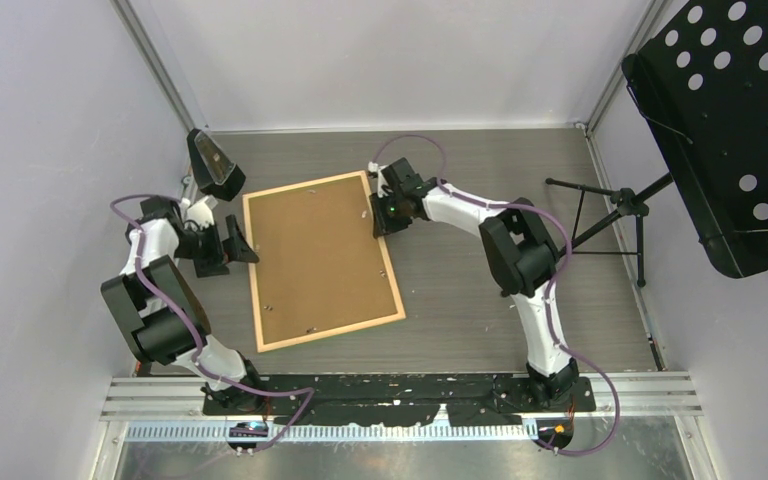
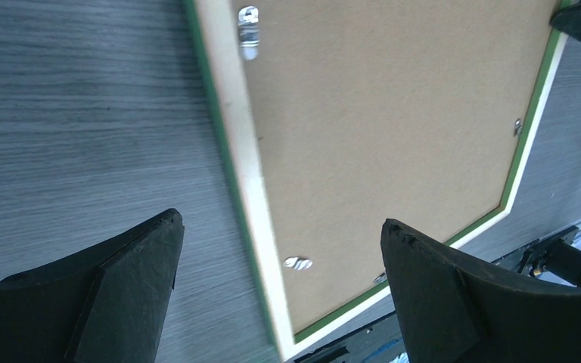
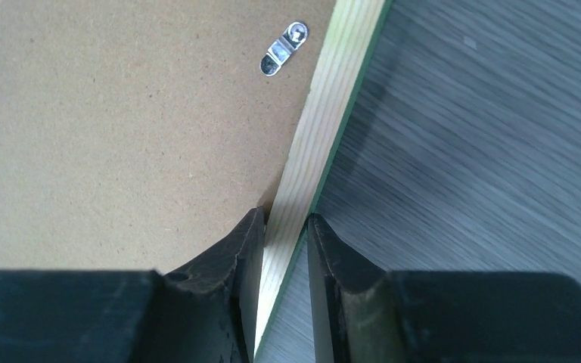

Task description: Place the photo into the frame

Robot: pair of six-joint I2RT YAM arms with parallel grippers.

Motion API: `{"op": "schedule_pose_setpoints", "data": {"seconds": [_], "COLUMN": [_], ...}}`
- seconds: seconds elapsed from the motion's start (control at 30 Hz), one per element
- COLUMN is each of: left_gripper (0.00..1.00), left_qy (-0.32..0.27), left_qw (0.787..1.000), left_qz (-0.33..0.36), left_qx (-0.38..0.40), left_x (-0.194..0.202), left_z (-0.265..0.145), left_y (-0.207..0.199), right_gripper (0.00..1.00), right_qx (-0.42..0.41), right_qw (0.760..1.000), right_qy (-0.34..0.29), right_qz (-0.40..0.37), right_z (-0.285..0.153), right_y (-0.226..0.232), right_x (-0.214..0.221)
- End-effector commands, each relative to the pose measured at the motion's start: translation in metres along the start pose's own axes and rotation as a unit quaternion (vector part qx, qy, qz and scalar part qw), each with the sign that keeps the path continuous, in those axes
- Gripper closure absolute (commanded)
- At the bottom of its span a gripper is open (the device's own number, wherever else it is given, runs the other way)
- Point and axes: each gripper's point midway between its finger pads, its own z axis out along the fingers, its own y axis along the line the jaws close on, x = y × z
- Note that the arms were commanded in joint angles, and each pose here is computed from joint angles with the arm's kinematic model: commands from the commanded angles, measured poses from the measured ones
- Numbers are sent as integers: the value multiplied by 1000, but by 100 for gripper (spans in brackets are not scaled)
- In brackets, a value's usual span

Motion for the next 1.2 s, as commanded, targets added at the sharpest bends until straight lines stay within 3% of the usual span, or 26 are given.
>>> {"op": "schedule_pose_setpoints", "data": {"seconds": [0.0,0.43,0.67,0.87,1.03,1.17], "left_gripper": [1,1,1,1,1,1], "left_qy": [-28,-20,-13,-13,-5,10], "left_qw": [999,999,999,995,987,978], "left_qz": [20,29,48,95,157,204], "left_qx": [8,1,-1,-9,-27,-44], "left_x": [-7,-7,-7,-14,-23,-34], "left_z": [-4,0,5,9,19,31], "left_y": [-8,-6,-12,-31,-60,-85], "right_gripper": [95,95,95,95,94,79], "right_qx": [61,109,113,92,96,94], "right_qw": [997,982,978,973,975,979], "right_qy": [-10,-63,-75,-113,-104,-90], "right_qz": [35,140,159,182,172,156], "right_z": [-28,-76,-100,-116,-117,-116], "right_y": [-51,-113,-123,-116,-119,-120], "right_x": [6,39,59,75,77,76]}}
